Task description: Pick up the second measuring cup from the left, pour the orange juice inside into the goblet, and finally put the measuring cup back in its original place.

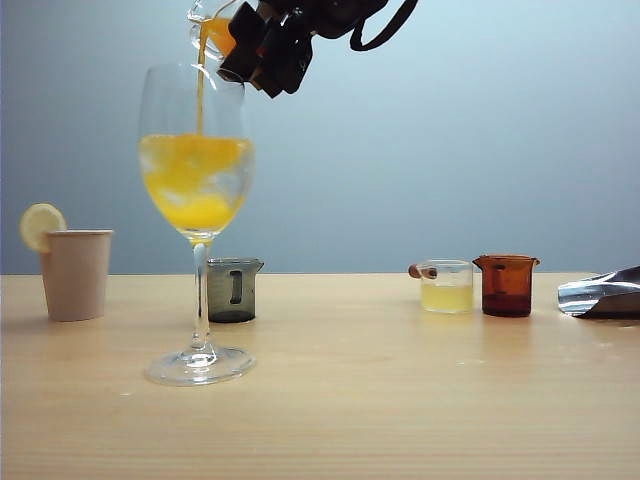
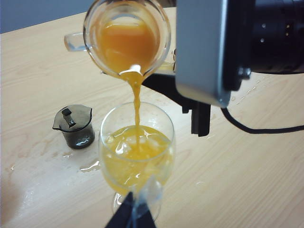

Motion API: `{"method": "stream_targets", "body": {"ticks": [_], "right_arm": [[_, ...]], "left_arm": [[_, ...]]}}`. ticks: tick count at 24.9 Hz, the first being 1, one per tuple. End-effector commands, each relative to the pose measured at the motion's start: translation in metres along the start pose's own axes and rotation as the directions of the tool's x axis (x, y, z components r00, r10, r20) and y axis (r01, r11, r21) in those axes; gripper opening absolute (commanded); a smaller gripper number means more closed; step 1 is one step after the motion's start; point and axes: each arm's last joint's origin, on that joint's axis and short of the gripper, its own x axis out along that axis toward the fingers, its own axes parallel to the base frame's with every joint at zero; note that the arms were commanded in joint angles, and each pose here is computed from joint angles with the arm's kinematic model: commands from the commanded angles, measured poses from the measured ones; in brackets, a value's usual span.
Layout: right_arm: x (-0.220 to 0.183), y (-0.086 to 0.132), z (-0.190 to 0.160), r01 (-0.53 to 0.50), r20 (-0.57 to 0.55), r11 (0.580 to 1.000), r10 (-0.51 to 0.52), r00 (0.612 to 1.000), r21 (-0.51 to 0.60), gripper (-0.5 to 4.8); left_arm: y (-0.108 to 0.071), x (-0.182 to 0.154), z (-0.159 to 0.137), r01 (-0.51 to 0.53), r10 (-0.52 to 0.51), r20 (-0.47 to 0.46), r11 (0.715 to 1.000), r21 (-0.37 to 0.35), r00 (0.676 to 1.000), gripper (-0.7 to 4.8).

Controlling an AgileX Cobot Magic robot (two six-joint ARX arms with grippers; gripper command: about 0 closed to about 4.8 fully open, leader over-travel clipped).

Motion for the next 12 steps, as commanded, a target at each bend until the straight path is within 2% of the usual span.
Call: {"method": "stream_targets", "body": {"ticks": [1, 12], "right_arm": [[-0.0015, -0.0072, 0.0051, 0.041, 0.029, 0.999, -0.041, 0.999, -0.001, 2.20], [-0.0015, -0.0076, 0.0052, 0.049, 0.030, 0.993, -0.046, 0.999, -0.106, 2.20]], "left_arm": [[-0.0001, -0.0013, 0.0017, 0.001, -0.001, 0.011, 1.000, 0.002, 1.000, -0.05], [-0.0001, -0.0013, 0.0017, 0.001, -0.001, 0.011, 1.000, 0.001, 1.000, -0.05]]}}
